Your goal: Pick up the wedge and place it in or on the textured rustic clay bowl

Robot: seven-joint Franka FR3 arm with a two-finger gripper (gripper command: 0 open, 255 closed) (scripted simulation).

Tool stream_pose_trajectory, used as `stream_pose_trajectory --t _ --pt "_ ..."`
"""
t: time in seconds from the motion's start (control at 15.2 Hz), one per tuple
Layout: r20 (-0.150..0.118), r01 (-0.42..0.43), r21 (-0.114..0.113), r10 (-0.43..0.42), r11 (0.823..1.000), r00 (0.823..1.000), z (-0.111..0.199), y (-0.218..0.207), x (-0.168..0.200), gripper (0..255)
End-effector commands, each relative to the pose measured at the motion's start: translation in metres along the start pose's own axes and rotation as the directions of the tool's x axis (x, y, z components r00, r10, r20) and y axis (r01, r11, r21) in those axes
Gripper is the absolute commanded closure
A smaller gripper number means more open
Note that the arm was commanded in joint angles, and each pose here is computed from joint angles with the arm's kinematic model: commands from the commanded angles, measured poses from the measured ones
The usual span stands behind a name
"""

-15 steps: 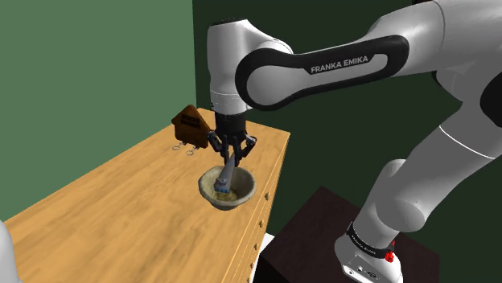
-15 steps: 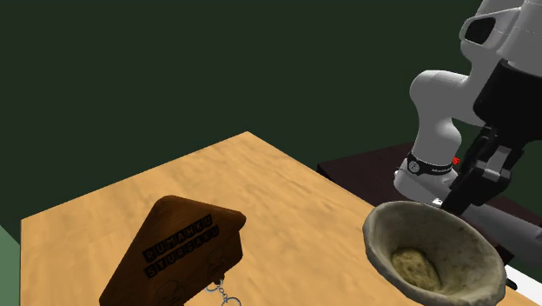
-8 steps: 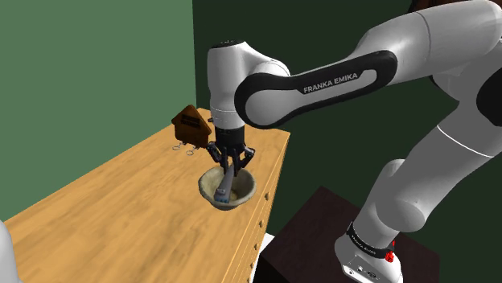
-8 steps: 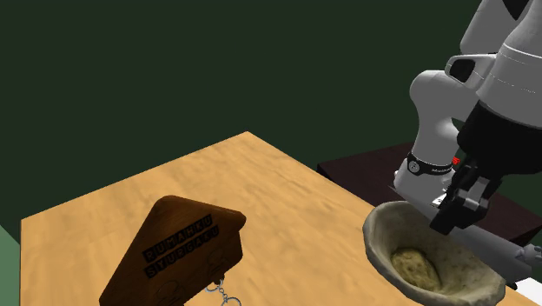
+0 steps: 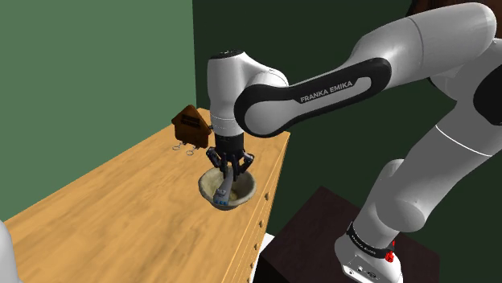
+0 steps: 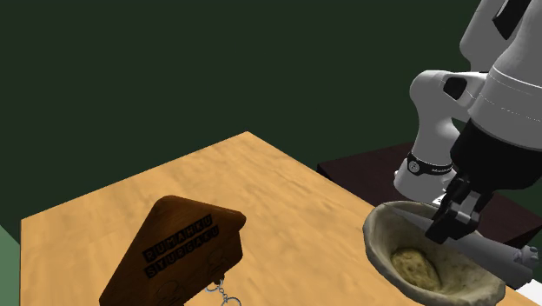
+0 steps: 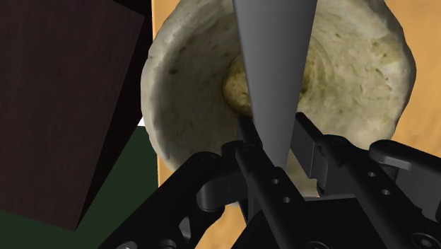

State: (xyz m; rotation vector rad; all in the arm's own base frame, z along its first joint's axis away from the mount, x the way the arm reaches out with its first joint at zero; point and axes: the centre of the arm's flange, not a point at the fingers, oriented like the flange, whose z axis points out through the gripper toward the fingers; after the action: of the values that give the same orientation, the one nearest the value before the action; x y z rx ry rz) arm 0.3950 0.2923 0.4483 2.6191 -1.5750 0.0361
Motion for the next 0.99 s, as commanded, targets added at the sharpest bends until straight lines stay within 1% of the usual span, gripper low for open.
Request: stream_pose_trajectory --t 0.0,0.07,0.13,0.46,0.73,0.92 --pt "0.000 0.000 0.000 0.000 1.000 1.000 0.000 0.000 0.000 255" --pt "0.000 0.000 0.000 0.000 1.000 1.000 0.000 0.000 0.000 255" --pt "0.000 0.000 0.000 0.000 1.000 1.000 0.000 0.000 0.000 0" --pt "0.000 0.000 0.000 0.000 1.000 1.000 0.000 0.000 0.000 0" --pt "0.000 0.000 0.000 0.000 1.000 1.000 -0.050 0.000 0.000 0" --pt "0.000 0.000 0.000 0.000 1.000 1.000 -0.050 0.000 0.000 0"
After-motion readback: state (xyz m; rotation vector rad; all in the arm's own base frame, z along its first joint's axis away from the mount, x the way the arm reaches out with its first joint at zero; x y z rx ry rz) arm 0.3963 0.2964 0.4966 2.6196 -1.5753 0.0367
